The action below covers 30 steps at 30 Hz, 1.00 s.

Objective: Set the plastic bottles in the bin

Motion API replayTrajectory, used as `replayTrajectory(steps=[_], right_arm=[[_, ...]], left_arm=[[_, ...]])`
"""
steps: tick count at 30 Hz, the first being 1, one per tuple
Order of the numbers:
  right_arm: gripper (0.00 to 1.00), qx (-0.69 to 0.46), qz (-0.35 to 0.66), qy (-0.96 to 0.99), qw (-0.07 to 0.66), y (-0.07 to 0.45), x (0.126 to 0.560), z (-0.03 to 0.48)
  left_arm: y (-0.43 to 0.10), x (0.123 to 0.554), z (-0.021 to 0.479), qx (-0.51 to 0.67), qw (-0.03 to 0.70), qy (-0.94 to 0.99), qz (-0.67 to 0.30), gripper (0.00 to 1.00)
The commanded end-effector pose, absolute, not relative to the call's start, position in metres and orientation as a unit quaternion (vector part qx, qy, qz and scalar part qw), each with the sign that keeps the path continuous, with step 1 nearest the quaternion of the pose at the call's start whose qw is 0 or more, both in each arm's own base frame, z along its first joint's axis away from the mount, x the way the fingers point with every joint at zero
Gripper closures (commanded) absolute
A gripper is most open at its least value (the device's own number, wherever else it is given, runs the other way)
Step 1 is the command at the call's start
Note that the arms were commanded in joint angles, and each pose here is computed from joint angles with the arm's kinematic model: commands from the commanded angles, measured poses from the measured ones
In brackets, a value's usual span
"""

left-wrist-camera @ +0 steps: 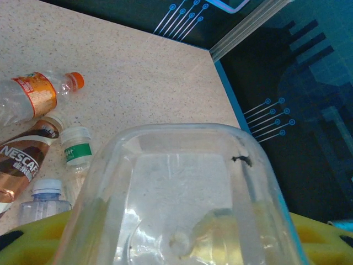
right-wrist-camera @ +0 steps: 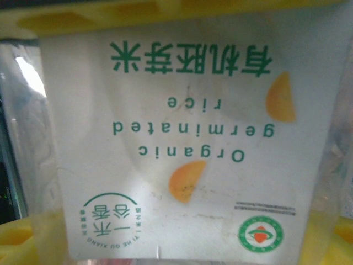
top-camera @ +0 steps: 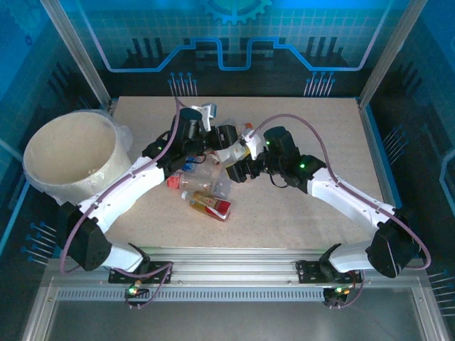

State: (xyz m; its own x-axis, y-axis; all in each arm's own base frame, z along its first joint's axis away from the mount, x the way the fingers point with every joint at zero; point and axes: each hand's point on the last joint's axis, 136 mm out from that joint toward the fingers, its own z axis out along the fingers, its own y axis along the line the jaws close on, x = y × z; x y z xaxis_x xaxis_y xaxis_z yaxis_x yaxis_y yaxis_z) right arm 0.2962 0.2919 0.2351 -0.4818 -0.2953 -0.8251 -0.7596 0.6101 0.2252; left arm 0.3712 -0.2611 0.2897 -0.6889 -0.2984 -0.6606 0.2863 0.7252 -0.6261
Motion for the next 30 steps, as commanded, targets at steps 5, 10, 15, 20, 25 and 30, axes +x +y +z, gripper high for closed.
replayTrajectory(steps=[5, 10, 15, 20, 25, 30], right_arm=[[0.00, -0.375, 0.304, 0.766, 0.425, 0.300, 0.282, 0.270], [0.00, -0.367, 0.300, 0.755, 0.452, 0.295, 0.282, 0.284], [0.00, -0.374, 0.288, 0.736, 0.485, 0.286, 0.277, 0.300], [0.00, -0.334, 0.257, 0.743, 0.520, 0.268, 0.285, 0.307], [0.00, -0.285, 0.229, 0.753, 0.546, 0.251, 0.296, 0.308], [0.00, -0.259, 0.218, 0.769, 0.543, 0.239, 0.297, 0.301]], left_arm=[[-0.252, 0.366, 0.303, -0.007, 0.415, 0.825, -0.383, 0.54], [-0.234, 0.362, 0.315, -0.013, 0.441, 0.815, -0.376, 0.55], [-0.196, 0.359, 0.339, -0.031, 0.475, 0.806, -0.353, 0.55], [-0.154, 0.344, 0.377, -0.031, 0.534, 0.797, -0.281, 0.54], [-0.116, 0.323, 0.413, -0.030, 0.585, 0.785, -0.200, 0.54], [-0.065, 0.308, 0.440, -0.061, 0.622, 0.776, -0.090, 0.55]])
